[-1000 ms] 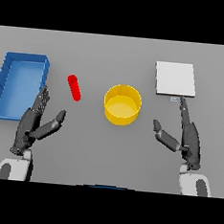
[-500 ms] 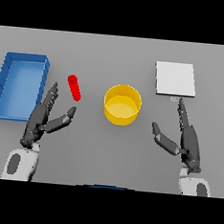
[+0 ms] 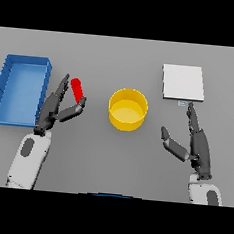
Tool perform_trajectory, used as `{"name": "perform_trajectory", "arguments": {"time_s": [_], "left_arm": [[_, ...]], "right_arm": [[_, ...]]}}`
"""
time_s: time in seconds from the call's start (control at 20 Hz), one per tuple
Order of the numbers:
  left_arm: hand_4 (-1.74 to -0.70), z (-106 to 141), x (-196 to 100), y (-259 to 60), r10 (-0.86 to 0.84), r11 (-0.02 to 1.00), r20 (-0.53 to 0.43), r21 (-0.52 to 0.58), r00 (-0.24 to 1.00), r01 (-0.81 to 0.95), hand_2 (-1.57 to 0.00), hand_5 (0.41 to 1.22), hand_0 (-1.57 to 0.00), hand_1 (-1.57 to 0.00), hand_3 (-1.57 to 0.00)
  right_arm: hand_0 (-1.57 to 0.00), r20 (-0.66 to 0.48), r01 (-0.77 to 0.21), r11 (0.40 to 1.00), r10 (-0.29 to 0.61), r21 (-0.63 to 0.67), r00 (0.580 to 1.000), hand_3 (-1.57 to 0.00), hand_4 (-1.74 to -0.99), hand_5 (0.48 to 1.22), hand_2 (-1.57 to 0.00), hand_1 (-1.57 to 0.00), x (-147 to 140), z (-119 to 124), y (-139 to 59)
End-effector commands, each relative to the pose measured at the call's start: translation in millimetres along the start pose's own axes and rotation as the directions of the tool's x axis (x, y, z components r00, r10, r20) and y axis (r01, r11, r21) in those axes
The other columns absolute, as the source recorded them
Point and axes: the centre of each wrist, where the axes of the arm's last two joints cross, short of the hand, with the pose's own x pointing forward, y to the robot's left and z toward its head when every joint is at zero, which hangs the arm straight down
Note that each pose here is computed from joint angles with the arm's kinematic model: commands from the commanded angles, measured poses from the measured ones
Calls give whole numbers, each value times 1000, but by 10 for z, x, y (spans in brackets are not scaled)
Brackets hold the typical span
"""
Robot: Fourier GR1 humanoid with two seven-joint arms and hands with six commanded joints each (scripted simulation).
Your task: Pick up the red beaker and tilt it to pour out 1 green nut into yellow bowl. Pick up the yellow bowl and place it on the metallic measuring scale.
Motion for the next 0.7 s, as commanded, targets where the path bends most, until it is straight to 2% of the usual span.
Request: {"name": "perform_trajectory", "arguments": {"time_s": [0.0,0.4,0.65], "left_arm": [[-1276,-50,8,-19,1,1000,9,-4,1000,-1,1,680,1,1,1],[-1290,-334,41,-80,-14,1000,0,-20,1000,14,1,684,1,1,1],[-1309,-457,27,-73,6,999,-5,-32,1000,-6,1,688,1,1,1]], "right_arm": [[1,-17,2,1000,-2,-1,1000,1,-1267,635,1,1,6,-22,-3],[1,-17,14,1000,-14,-4,1000,1,-1269,643,1,1,4,13,3],[1,-30,8,1000,-8,-14,1000,1,-1269,640,1,1,-21,-52,-76]]}}
